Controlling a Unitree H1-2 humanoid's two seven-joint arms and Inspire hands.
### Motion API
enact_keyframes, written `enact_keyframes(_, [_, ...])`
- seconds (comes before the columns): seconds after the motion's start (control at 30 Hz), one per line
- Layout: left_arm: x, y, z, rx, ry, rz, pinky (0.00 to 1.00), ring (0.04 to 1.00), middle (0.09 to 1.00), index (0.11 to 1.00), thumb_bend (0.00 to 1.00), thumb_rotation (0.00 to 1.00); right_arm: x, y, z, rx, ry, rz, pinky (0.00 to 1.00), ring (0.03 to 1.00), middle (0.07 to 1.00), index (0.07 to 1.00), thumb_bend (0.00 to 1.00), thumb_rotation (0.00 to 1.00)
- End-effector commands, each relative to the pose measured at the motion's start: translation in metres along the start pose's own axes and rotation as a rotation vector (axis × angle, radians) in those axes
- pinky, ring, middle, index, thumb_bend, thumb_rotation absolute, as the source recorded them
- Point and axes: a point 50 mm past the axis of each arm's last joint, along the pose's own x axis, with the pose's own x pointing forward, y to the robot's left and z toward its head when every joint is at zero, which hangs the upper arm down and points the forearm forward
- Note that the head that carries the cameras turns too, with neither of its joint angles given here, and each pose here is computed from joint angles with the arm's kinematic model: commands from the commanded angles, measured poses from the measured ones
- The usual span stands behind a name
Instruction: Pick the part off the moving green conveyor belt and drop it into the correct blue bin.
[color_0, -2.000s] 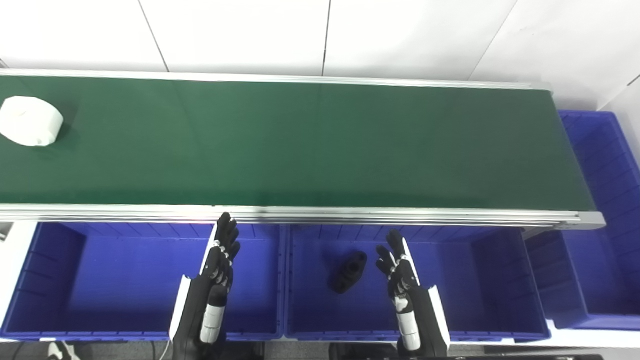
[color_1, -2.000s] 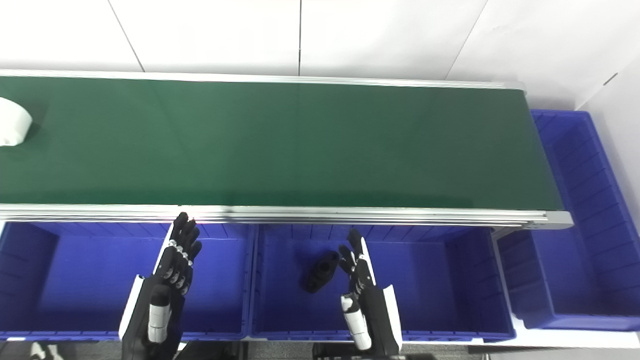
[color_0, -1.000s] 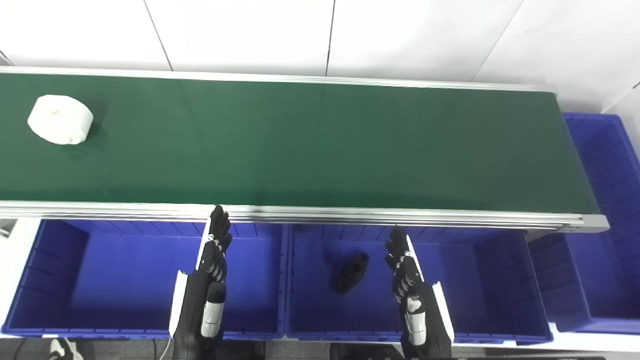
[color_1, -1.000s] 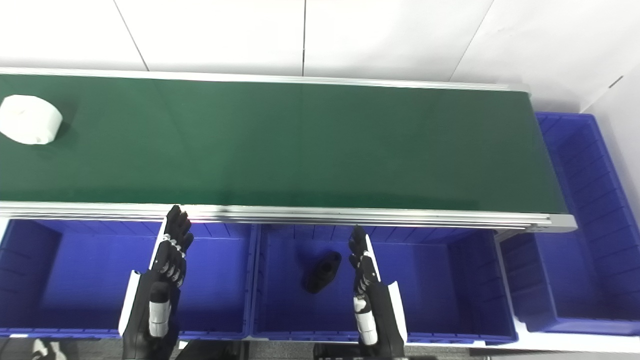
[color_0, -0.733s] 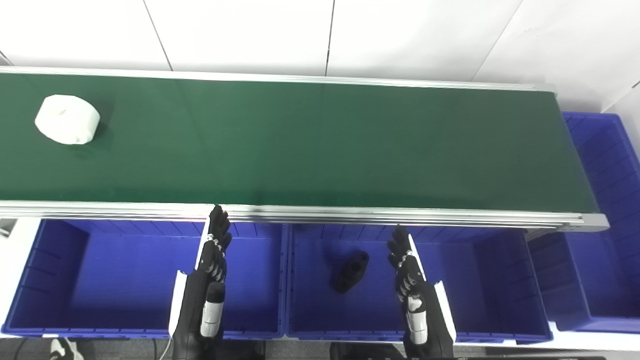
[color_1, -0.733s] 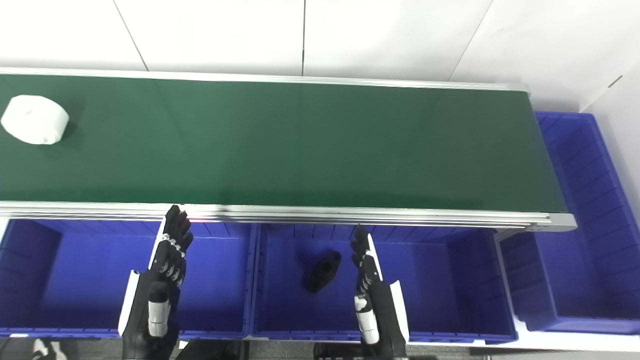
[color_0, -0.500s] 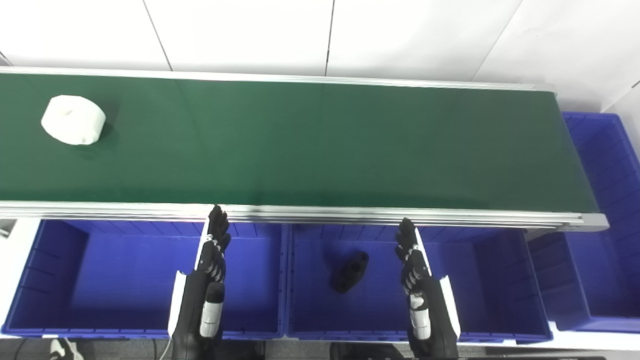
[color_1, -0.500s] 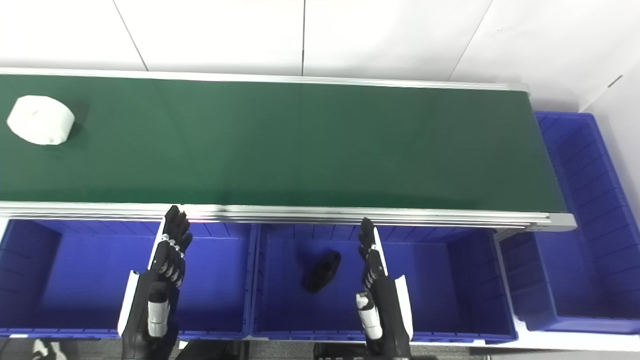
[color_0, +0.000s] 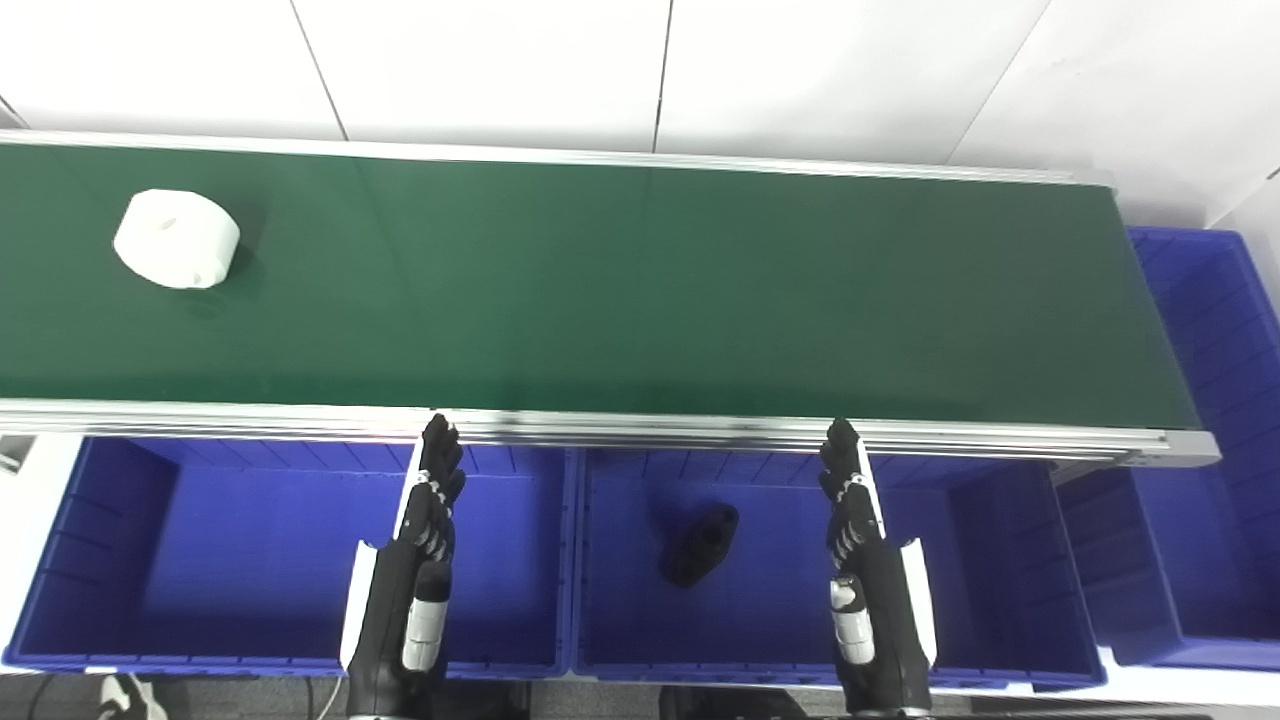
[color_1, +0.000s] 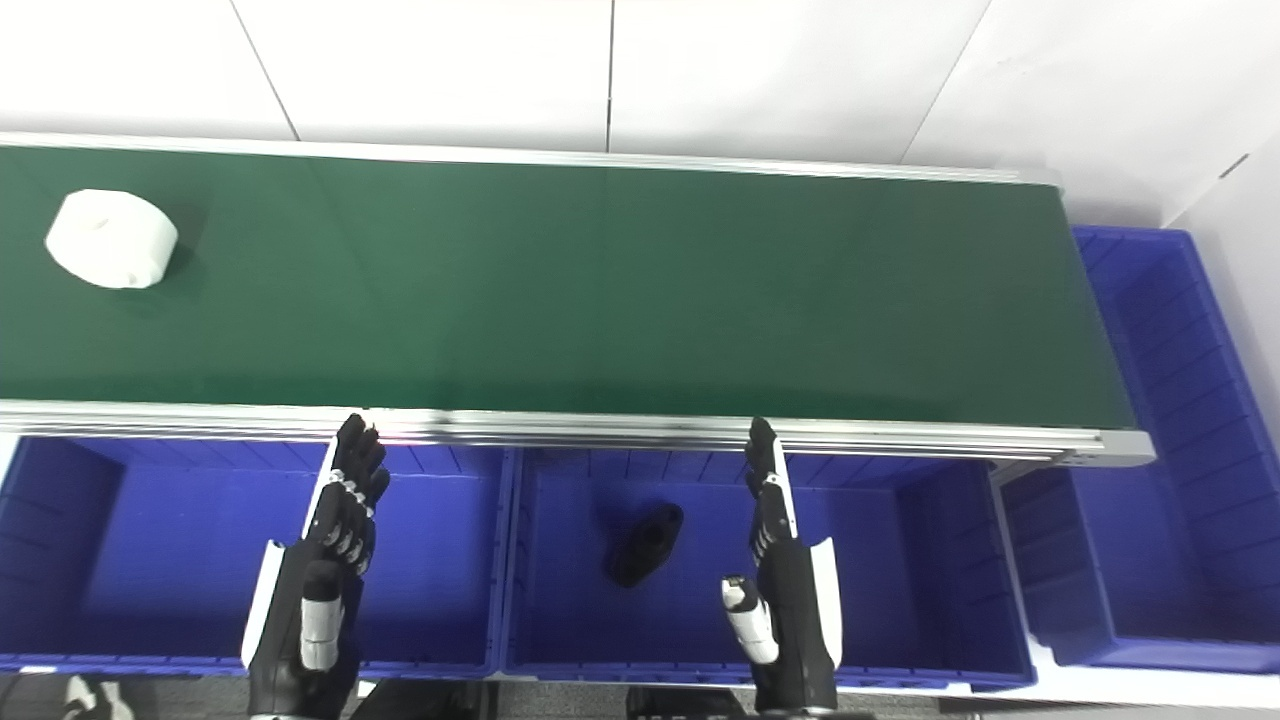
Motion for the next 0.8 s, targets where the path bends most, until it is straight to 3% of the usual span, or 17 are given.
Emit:
enact_keyframes(0.0, [0.002,-0.002,0.005,0.003,-0.051,-0.014,1.0,1.0,1.0,1.0,0.88,0.99,0.002,0.0,0.006,0.012,-0.071,-0.009,0.99,0.997,1.0,1.0,0.92,1.0])
enact_keyframes(0.3, [0.005,-0.005,-0.006,0.01,-0.043,-0.027,1.0,1.0,1.0,1.0,0.88,0.99,0.002,-0.002,-0.004,0.012,-0.045,-0.001,0.99,0.99,1.0,1.0,0.9,1.0])
enact_keyframes(0.53, [0.008,-0.018,-0.023,0.021,-0.043,-0.04,1.0,1.0,1.0,1.0,0.8,0.97,0.003,-0.014,-0.019,0.027,0.0,0.003,1.0,1.0,1.0,1.0,0.91,1.0])
enact_keyframes(0.77, [0.015,-0.03,-0.037,0.028,-0.013,-0.05,1.0,1.0,1.0,1.0,0.8,0.97,0.009,-0.028,-0.034,0.053,0.035,0.025,1.0,1.0,1.0,1.0,0.92,1.0])
